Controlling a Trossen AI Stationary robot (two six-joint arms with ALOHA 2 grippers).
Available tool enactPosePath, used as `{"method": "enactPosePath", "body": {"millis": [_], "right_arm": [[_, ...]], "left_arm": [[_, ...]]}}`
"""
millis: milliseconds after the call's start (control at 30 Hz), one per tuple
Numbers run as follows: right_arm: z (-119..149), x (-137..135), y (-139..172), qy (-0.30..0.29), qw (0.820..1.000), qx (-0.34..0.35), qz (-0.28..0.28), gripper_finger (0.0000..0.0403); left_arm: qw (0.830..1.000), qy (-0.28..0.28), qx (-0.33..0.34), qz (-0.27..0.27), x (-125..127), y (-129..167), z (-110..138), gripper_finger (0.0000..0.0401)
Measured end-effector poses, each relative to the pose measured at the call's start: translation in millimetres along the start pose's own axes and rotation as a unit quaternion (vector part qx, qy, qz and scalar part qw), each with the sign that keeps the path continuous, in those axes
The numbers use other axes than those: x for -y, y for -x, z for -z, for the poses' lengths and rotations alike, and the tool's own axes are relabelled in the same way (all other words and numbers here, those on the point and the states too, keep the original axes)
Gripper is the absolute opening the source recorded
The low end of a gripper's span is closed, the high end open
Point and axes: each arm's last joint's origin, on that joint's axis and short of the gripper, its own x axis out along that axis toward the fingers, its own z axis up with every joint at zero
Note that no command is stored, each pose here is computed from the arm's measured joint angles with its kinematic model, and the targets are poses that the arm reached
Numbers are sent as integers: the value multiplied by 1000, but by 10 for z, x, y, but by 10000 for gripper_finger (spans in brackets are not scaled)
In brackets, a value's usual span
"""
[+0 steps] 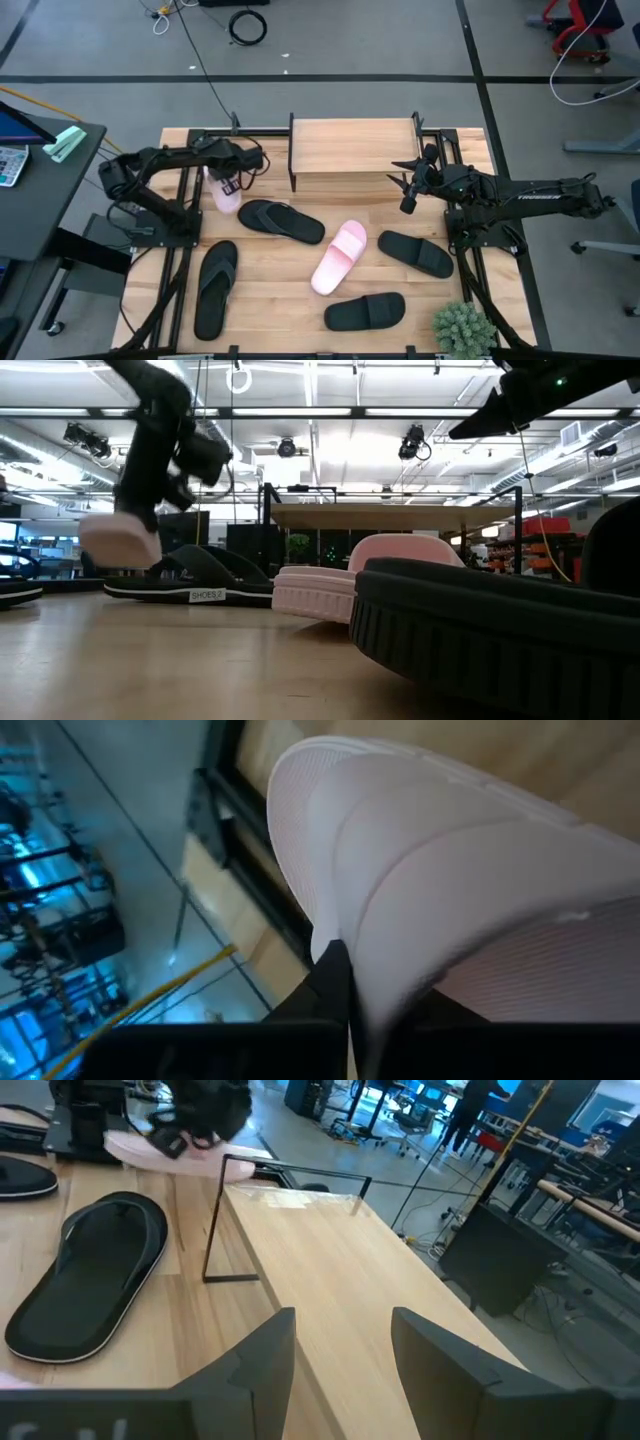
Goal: Pick and place slides into the shelf
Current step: Put the left pink slide on the shelf
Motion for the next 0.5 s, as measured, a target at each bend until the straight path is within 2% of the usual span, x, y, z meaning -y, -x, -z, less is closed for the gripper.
{"method": "enactPosePath", "body": {"millis": [133, 233, 333, 500], "right_arm": [[-7, 1, 0, -2, 1000, 4, 1, 174], [-8, 1, 0, -2, 1000, 4, 1, 174], [-8, 1, 0, -2, 1000, 4, 1, 174], [-8, 1, 0, -2, 1000, 4, 1, 174]], "left_arm": [[998, 26, 56, 0, -8, 555, -26, 12], [990, 50, 131, -15, -75, 1004, -38, 16], [969, 61, 233, -56, -206, 1449, -52, 11], [925, 71, 364, -87, -462, 2030, -135, 11]]}}
